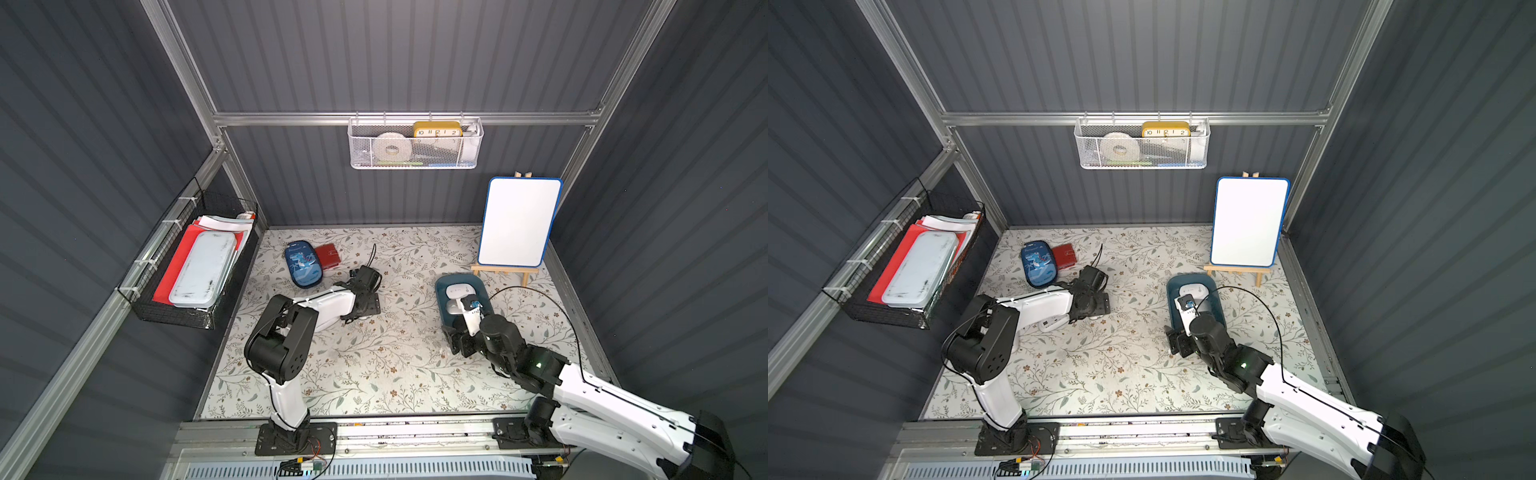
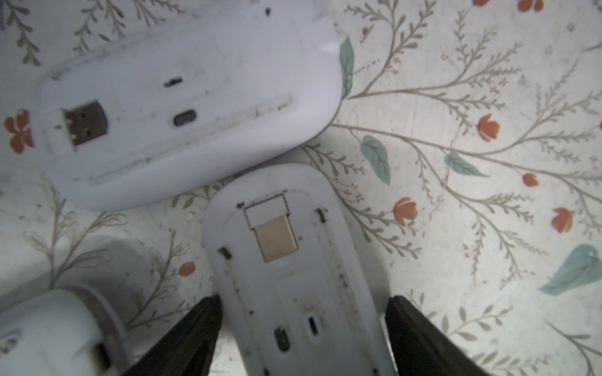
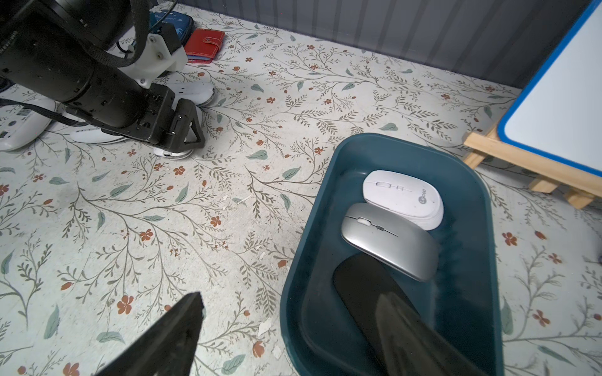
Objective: Put the mouse in the storage box
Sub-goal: Pick up the mouse from the center of the board.
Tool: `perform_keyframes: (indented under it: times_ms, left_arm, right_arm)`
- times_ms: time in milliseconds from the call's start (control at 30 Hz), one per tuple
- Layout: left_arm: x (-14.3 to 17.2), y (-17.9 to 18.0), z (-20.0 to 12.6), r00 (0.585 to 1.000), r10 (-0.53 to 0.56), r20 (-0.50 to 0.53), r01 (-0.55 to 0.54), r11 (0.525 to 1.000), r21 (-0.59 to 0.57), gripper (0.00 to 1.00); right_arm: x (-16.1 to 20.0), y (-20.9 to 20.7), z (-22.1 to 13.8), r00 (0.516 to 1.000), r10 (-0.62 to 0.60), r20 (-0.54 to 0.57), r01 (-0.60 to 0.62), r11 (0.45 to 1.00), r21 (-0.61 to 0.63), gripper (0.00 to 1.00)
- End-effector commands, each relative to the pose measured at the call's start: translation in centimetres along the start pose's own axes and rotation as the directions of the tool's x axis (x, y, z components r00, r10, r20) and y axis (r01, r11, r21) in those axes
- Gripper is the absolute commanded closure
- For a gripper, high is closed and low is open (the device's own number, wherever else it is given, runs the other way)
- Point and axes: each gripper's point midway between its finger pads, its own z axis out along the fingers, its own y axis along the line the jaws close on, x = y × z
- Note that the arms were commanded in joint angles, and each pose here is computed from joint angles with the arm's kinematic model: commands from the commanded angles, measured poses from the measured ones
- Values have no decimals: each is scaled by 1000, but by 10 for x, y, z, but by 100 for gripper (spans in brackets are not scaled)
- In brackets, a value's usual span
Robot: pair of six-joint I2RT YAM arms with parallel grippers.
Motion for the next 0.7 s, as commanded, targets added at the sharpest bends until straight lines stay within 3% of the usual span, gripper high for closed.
perform_keyframes:
  times_ms: [0, 133, 267, 433, 567, 667]
  left_arm:
    - [25, 4, 17, 995, -2, -104, 2, 1000, 0, 25]
    - [25, -1, 13, 994, 5, -106, -1, 999, 34, 44]
    - [21, -10, 0, 996, 16, -88, -8, 995, 99, 50]
    - [2, -31, -41, 999, 52, -3, -50, 970, 239, 53]
    - [-14, -62, -95, 987, 110, 120, -151, 892, 427, 53]
    - [-20, -87, -145, 954, 154, 257, -270, 812, 518, 53]
  right_arm:
    - [-5, -1, -2, 1000, 8, 22, -9, 1000, 10, 12]
    - [-6, -3, -2, 1000, 11, 24, -12, 1000, 21, 12]
    - [-6, -7, -3, 999, 22, 31, -23, 999, 42, 12]
    - [-9, -10, -4, 998, 47, 45, -49, 997, 56, 12]
    - [-15, -8, -6, 995, 71, 69, -74, 996, 41, 12]
    - [-25, 0, -11, 990, 100, 96, -100, 995, -11, 12]
